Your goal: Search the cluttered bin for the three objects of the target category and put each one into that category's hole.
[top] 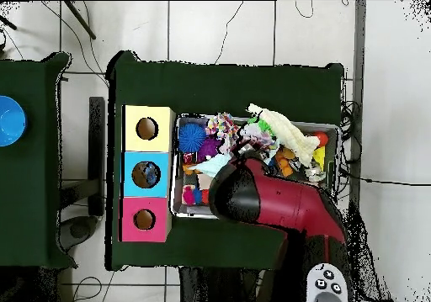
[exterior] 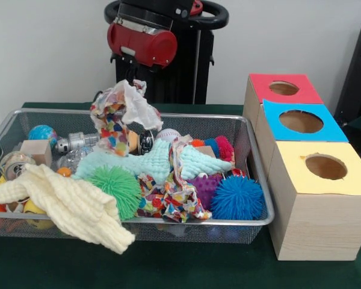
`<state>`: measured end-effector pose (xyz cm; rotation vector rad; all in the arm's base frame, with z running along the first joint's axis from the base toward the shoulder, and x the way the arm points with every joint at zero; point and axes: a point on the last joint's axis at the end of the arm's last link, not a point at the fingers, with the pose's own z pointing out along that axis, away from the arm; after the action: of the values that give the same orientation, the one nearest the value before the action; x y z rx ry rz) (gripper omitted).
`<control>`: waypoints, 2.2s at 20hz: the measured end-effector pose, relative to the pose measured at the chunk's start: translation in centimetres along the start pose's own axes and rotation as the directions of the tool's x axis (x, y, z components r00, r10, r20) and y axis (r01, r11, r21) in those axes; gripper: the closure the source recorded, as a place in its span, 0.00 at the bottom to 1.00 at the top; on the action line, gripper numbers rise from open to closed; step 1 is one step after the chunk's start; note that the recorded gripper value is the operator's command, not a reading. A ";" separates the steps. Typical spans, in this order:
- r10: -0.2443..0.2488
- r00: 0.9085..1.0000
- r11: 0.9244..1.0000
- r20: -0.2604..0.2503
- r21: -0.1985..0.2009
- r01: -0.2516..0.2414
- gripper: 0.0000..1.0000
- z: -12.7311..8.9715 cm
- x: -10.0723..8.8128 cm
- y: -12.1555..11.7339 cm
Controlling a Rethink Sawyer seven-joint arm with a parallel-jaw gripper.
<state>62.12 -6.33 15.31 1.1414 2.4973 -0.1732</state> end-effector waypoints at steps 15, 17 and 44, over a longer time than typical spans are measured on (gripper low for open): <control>-0.017 0.999 1.000 0.042 -0.018 0.018 1.00 -2.9 2.7 5.2; -0.017 0.999 1.000 0.041 -0.014 0.018 1.00 -2.9 3.3 5.5; 0.077 0.993 0.997 0.093 -0.032 -0.074 1.00 5.5 6.2 4.3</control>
<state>63.31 -0.62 8.00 1.1863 2.3630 -0.1662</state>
